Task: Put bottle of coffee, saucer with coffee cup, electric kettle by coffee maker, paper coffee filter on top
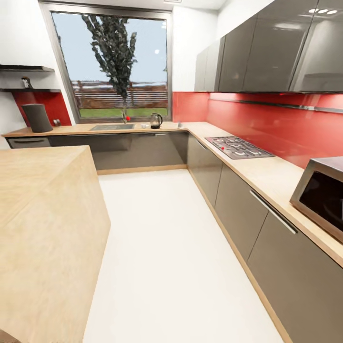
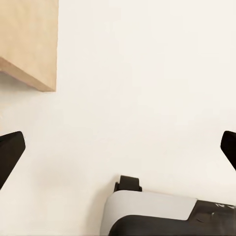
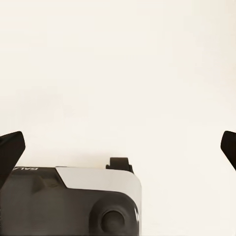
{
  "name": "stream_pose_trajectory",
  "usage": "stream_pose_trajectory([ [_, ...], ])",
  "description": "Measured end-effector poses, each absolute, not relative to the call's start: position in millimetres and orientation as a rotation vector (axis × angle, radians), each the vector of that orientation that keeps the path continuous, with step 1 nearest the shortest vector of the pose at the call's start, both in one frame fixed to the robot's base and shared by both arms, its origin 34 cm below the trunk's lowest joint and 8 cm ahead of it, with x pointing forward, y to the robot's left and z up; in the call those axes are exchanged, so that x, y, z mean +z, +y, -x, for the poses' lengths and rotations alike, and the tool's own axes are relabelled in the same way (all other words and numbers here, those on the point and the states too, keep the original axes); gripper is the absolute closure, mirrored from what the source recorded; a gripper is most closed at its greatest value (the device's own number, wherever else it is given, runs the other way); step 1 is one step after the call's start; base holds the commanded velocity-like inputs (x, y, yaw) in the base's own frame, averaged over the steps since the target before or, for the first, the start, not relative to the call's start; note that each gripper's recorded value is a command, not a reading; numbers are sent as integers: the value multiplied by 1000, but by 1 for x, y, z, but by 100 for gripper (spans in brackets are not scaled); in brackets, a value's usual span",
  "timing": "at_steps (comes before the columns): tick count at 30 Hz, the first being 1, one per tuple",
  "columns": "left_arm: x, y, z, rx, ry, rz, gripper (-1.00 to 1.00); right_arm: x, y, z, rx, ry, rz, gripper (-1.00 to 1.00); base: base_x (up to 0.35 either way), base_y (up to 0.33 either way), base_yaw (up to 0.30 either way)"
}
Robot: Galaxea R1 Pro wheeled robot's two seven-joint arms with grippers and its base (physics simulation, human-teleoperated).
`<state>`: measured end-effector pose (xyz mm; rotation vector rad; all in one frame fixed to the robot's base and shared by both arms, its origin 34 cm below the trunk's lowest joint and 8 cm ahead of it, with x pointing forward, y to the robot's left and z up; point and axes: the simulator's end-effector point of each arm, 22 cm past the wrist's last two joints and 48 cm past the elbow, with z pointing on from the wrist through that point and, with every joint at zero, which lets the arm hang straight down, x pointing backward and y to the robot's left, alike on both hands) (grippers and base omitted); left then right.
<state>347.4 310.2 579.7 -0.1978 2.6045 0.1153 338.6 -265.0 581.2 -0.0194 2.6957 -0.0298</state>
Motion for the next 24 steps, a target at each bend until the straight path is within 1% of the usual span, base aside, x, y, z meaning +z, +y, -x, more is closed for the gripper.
stream_pose_trajectory([
  [9,591,322,-344,138,2595,269,-100,592,-266,-336,-32,2697,15,-100,0,0,13],
  [24,608,324,-339,143,2593,287,-100,608,-267,-333,-33,2697,15,-100,0,0,0],
])
